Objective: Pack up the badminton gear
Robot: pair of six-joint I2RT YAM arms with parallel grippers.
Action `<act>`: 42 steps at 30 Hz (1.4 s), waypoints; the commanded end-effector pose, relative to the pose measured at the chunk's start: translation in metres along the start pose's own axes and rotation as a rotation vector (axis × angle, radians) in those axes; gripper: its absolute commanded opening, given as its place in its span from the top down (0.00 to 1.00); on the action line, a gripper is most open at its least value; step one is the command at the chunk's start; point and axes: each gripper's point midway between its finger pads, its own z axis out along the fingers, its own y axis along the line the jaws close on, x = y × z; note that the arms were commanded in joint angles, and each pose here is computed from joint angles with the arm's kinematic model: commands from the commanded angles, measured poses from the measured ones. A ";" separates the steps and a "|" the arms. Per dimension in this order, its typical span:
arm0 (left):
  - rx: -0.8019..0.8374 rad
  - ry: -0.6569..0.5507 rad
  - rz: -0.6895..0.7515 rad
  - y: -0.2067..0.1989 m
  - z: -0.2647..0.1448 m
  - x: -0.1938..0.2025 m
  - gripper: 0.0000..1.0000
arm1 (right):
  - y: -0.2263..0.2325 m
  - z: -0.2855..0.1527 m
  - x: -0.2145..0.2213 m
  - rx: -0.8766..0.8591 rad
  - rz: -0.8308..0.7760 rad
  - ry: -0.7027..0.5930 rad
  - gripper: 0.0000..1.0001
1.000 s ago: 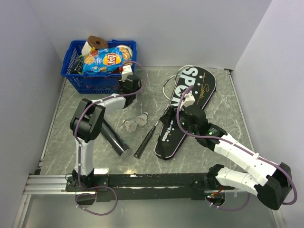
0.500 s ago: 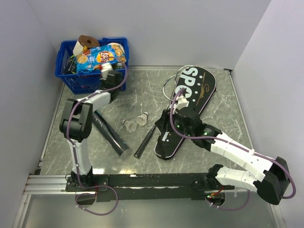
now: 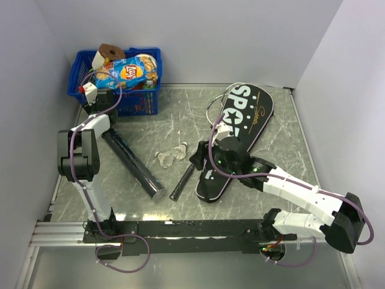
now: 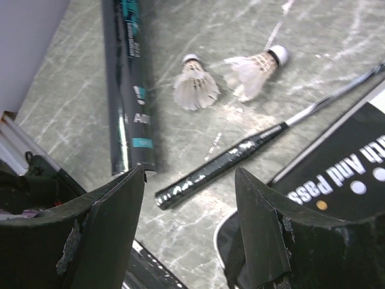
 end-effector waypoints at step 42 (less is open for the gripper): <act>0.841 0.117 0.034 -0.336 -0.234 0.034 0.88 | -0.003 -0.006 -0.003 0.077 -0.038 -0.035 0.34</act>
